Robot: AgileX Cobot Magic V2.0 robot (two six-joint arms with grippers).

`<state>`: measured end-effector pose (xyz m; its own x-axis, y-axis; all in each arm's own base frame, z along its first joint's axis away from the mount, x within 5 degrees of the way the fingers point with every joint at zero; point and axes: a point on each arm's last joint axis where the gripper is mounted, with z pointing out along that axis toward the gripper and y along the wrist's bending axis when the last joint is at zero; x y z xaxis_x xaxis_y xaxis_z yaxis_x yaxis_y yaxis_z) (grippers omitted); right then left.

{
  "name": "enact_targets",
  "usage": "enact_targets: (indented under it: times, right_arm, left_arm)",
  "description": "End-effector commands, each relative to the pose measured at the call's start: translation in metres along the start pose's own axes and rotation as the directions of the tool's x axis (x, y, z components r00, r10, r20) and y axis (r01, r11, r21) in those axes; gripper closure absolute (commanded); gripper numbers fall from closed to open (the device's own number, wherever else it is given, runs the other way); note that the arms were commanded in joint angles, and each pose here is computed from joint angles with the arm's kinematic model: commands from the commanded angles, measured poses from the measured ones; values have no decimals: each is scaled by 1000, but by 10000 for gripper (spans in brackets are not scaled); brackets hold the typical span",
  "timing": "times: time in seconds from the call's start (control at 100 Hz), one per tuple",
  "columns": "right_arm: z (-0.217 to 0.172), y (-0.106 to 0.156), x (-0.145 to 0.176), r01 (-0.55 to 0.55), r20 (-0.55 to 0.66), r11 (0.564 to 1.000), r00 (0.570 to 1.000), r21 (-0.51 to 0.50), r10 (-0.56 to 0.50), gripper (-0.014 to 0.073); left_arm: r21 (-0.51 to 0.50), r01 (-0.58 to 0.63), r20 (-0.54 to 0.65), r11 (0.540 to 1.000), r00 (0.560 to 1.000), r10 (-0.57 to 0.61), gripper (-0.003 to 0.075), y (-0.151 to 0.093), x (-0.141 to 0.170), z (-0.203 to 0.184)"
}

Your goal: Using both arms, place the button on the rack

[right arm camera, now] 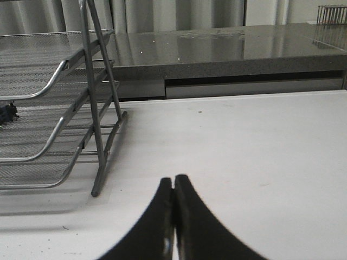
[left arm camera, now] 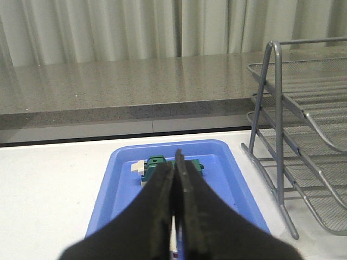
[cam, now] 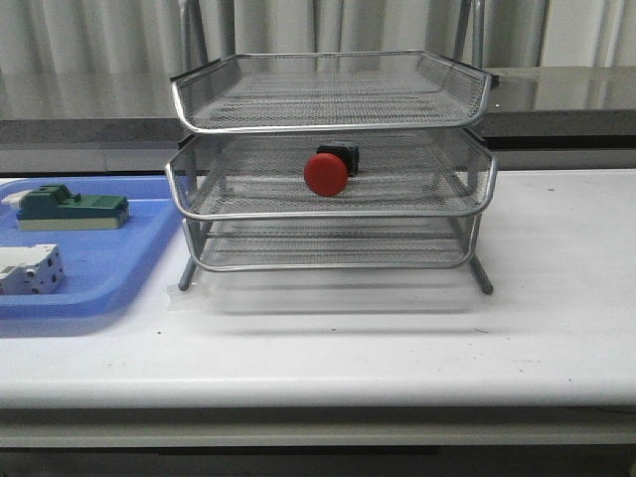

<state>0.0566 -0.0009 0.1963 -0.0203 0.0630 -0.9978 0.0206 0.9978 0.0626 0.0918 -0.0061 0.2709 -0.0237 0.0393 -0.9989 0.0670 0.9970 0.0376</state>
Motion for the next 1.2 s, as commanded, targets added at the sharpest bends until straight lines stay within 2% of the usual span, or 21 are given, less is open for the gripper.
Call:
enact_targets:
  times: [0.0, 0.4, 0.96, 1.19]
  right_arm:
    - [-3, 0, -13, 24, 118, 1000, 993, 5, -25, 656]
    - [-3, 0, -13, 24, 118, 1000, 993, 5, -25, 656]
    - [-3, 0, -13, 24, 118, 1000, 993, 5, -25, 656]
    - [-3, 0, -13, 24, 118, 1000, 993, 5, -25, 656]
  left_arm:
    - [-21, 10, 71, 1000, 997, -8, 740, 2, -13, 0]
    - [0, 15, 151, 1000, 988, -15, 740, -1, 16, -26]
    - [5, 60, 116, 998, 991, -60, 740, -3, 71, -35]
    - [3, 66, 96, 998, 993, -66, 740, -3, 74, -35]
